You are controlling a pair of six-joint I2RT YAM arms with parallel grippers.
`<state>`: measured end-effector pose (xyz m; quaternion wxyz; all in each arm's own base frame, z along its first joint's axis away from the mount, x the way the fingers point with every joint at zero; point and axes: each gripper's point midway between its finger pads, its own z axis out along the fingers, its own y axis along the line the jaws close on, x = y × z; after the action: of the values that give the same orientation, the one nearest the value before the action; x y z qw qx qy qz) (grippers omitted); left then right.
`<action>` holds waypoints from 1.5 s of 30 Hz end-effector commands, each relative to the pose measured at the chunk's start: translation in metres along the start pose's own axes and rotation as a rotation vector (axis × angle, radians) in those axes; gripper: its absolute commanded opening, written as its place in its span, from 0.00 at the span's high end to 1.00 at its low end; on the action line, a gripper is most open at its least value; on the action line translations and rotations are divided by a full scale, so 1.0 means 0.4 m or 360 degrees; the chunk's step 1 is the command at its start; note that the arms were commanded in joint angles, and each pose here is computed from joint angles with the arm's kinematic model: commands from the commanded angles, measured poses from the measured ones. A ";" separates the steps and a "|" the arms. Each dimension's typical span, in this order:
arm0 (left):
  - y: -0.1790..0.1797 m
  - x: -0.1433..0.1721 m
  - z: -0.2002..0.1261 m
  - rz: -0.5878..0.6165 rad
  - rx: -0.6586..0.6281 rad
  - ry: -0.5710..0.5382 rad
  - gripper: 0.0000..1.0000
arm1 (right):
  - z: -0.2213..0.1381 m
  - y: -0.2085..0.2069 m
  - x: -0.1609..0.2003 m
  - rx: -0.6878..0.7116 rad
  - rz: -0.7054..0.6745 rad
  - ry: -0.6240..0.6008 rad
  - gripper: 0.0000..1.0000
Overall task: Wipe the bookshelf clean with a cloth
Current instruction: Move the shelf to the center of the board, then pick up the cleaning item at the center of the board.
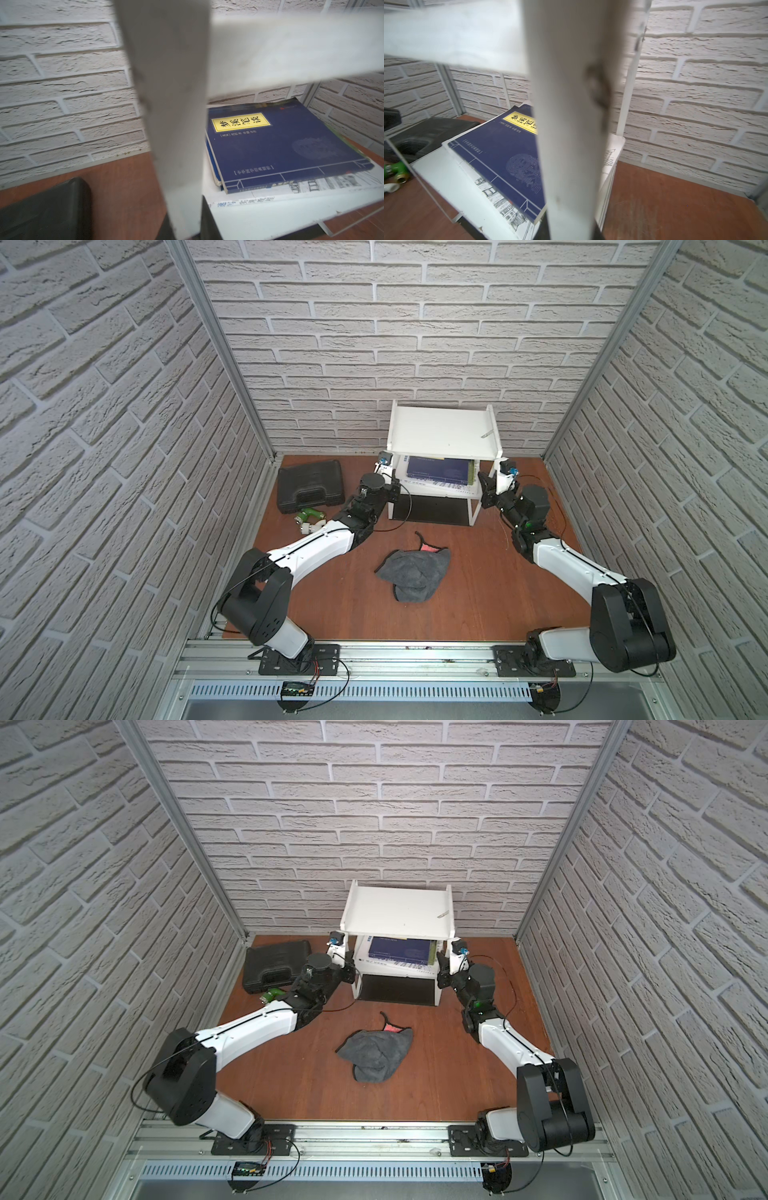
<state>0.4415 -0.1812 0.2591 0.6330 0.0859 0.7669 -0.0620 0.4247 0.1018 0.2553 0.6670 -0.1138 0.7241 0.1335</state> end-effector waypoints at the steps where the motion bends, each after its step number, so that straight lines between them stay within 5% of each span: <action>1: 0.128 0.036 -0.070 0.0178 -0.0266 0.0064 1.00 | -0.019 0.080 -0.047 -0.0072 0.0105 -0.0115 0.97; 7: 0.120 0.077 -0.132 0.0137 -0.0215 0.0085 1.00 | 0.003 0.127 0.016 -0.0172 0.0184 0.0101 0.97; 8: 0.107 0.082 -0.132 0.0136 -0.0170 0.0088 0.97 | -0.002 0.125 0.028 -0.0164 0.0195 0.0139 0.91; 10: 0.094 0.088 -0.137 0.0134 -0.0126 0.0092 0.86 | -0.024 0.121 0.051 -0.0138 0.0196 0.0219 0.64; 13: 0.077 0.076 -0.156 0.0103 -0.0060 0.0056 0.55 | -0.081 0.135 0.087 -0.0170 0.0179 0.0380 0.27; 19: 0.103 0.082 -0.203 -0.0051 -0.0106 0.0041 0.37 | -0.222 0.235 0.139 -0.0451 0.0278 0.0517 0.15; 21: 0.127 0.103 -0.216 -0.0170 -0.0175 0.0027 0.34 | -0.259 0.283 0.177 -0.0565 0.0300 0.0550 0.14; 24: 0.170 0.134 -0.234 -0.0376 -0.0316 -0.0019 0.03 | -0.289 0.381 0.243 -0.0758 0.0239 0.0629 0.14; 28: 0.226 0.162 -0.259 -0.0512 -0.0466 -0.0030 0.02 | -0.290 0.473 0.355 -0.0842 -0.0110 0.0946 0.14; 35: 0.253 0.177 -0.270 -0.0678 -0.0280 -0.0001 0.01 | -0.293 0.602 0.580 -0.1011 -0.0768 0.1628 0.18; 40: 0.296 0.199 -0.290 -0.0682 -0.0339 0.0046 0.01 | -0.234 0.590 0.663 -0.0760 -0.0912 0.1812 0.24; 42: 0.303 0.199 -0.295 -0.0690 -0.0322 0.0053 0.01 | -0.220 0.599 0.666 -0.0749 -0.0887 0.1788 0.35; 45: 0.294 0.186 -0.298 -0.0677 -0.0242 0.0068 0.01 | -0.193 0.621 0.620 -0.0800 -0.0902 0.1601 0.83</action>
<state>0.3411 -0.0304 0.2090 0.6002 -0.1463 0.7786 -0.1100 0.2383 0.3188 0.0176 0.1847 -0.5013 0.8425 0.0693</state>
